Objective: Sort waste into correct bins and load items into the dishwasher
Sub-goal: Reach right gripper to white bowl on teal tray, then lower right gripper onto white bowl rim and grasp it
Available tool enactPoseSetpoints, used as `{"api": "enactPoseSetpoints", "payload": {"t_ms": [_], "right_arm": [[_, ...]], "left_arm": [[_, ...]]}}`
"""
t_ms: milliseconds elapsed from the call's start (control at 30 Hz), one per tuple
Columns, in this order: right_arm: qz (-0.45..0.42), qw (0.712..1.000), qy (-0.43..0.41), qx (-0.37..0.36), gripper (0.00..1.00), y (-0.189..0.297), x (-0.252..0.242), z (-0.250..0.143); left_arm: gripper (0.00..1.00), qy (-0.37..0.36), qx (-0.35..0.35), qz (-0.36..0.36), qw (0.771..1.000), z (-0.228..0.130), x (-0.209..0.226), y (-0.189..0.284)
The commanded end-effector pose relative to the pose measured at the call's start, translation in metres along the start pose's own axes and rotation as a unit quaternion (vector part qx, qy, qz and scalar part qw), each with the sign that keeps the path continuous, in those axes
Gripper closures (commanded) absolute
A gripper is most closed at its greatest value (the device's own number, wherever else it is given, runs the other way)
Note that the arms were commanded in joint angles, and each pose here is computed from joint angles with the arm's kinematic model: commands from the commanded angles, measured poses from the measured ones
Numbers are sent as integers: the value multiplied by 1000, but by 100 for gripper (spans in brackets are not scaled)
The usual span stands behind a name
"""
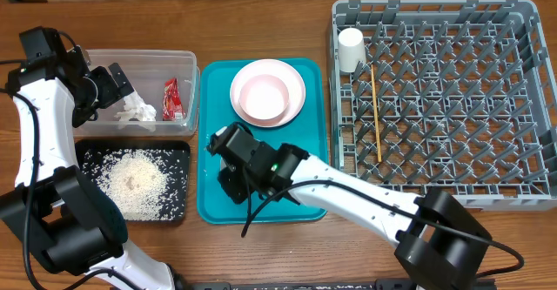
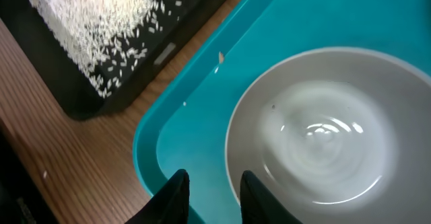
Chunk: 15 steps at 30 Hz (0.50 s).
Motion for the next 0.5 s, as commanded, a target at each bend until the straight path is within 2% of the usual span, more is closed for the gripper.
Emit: {"api": "enactPoseSetpoints", "payload": {"t_ms": [0,333,467], "right_arm": [[-5,1000,4,4,73,-5,-1,-6],[2,1000,25,-12,72,-17,-5,-12],[5,999,34,-19,69,-17,-4,-11]], "left_arm": [[0,-19,-22,0,1000,5,-7,16],[0,-19,-23,0,1000,5,-7,16],[0,-19,-23,0,1000,5,-7,16]]}}
Point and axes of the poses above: each gripper's point midway between its finger pads, its own y axis back along the fingers, its own x axis along the line the jaws close on, z = x × y, the point moved 8 cm from there along y, back along the fingers, and after that the axes turned 8 degrees about -y, right-handed, at the moved point
